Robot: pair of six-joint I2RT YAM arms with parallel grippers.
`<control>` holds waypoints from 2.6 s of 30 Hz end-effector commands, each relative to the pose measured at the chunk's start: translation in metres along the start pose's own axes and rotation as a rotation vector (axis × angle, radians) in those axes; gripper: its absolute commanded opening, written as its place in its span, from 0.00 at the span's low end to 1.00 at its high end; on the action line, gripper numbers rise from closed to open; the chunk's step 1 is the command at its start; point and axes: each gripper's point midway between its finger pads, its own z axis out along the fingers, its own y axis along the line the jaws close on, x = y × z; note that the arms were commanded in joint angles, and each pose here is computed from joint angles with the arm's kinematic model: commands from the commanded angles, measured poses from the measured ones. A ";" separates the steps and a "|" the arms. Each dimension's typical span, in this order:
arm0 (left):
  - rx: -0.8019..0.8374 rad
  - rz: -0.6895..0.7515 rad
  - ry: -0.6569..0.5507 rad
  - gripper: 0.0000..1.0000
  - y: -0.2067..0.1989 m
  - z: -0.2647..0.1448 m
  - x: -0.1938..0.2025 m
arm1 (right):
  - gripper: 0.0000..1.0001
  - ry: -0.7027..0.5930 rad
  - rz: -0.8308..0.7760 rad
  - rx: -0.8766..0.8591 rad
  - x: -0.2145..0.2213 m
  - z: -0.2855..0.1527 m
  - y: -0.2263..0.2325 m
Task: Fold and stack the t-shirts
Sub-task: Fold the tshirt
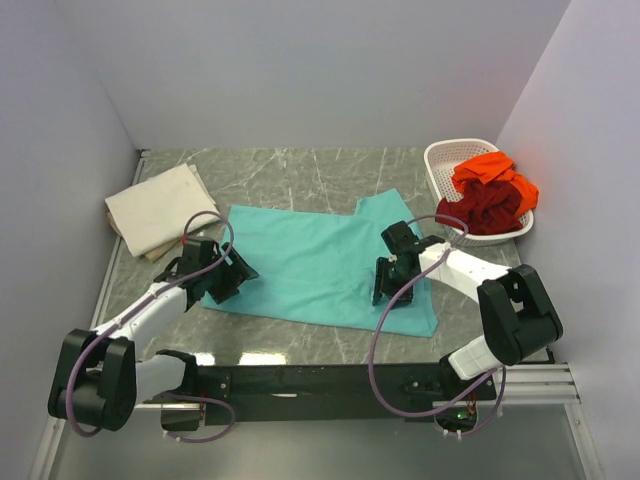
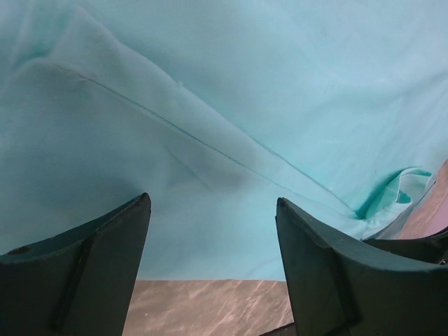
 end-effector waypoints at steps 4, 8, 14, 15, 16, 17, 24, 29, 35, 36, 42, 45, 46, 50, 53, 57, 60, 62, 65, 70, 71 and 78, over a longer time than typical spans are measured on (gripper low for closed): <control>0.045 0.084 -0.069 0.78 -0.042 -0.013 -0.036 | 0.57 -0.088 -0.059 0.013 -0.034 -0.043 0.018; 0.118 0.100 -0.076 0.78 -0.063 -0.006 -0.045 | 0.58 -0.130 -0.109 -0.007 -0.064 -0.044 0.037; 0.126 0.129 -0.068 0.78 -0.065 0.018 -0.048 | 0.57 -0.083 -0.115 -0.018 -0.070 -0.006 0.042; 0.118 0.128 -0.055 0.79 -0.061 0.023 -0.044 | 0.57 -0.063 -0.114 -0.009 -0.067 0.002 0.040; 0.114 0.125 -0.045 0.79 -0.058 0.026 -0.041 | 0.57 -0.057 -0.115 -0.005 -0.065 0.007 0.038; 0.119 0.129 -0.048 0.79 -0.057 0.028 -0.041 | 0.57 -0.049 -0.114 0.000 -0.063 0.010 0.036; 0.008 0.092 -0.034 0.80 -0.014 0.031 -0.021 | 0.56 -0.008 -0.090 0.041 -0.040 0.021 0.015; -0.077 0.035 -0.021 0.82 0.021 0.024 0.000 | 0.56 0.049 -0.061 0.071 -0.005 0.028 -0.003; -0.124 -0.024 -0.050 0.82 0.040 0.004 0.011 | 0.56 0.111 -0.057 0.075 0.038 0.032 -0.013; -0.127 -0.032 -0.073 0.82 0.041 -0.001 0.009 | 0.56 0.107 -0.058 0.069 0.041 0.031 -0.012; -0.131 -0.114 -0.090 0.83 0.050 -0.018 0.019 | 0.56 0.129 -0.054 0.080 0.060 0.027 -0.017; -0.138 -0.124 -0.103 0.83 0.053 -0.025 0.019 | 0.56 0.133 -0.050 0.068 0.066 0.023 -0.013; -0.139 -0.124 -0.107 0.83 0.053 -0.026 0.020 | 0.56 0.137 -0.044 0.065 0.068 0.023 -0.013; -0.114 -0.138 -0.117 0.83 0.047 -0.030 0.017 | 0.56 0.143 -0.052 0.062 0.072 0.018 -0.011; -0.100 -0.118 -0.123 0.83 0.037 -0.034 0.011 | 0.57 0.098 -0.071 0.046 0.061 0.001 -0.003; -0.098 -0.055 -0.198 0.85 0.013 -0.048 -0.020 | 0.61 0.018 -0.088 0.117 0.033 -0.032 -0.004; -0.095 0.002 -0.251 0.87 -0.007 -0.059 -0.045 | 0.61 -0.077 -0.077 0.120 -0.006 -0.057 -0.002; -0.095 0.048 -0.273 0.88 -0.017 -0.060 -0.057 | 0.62 -0.136 -0.075 0.096 -0.034 -0.072 0.002; -0.052 0.136 -0.305 0.89 -0.044 -0.062 -0.079 | 0.62 -0.299 -0.030 0.073 -0.102 -0.093 -0.003; 0.014 0.172 -0.284 0.88 -0.072 -0.052 -0.091 | 0.59 -0.495 -0.049 0.075 -0.198 -0.093 0.006; 0.020 0.176 -0.274 0.88 -0.074 -0.050 -0.090 | 0.57 -0.469 -0.039 0.098 -0.209 -0.076 0.002; 0.020 0.174 -0.280 0.89 -0.074 -0.053 -0.092 | 0.50 -0.521 -0.037 0.088 -0.286 -0.055 0.018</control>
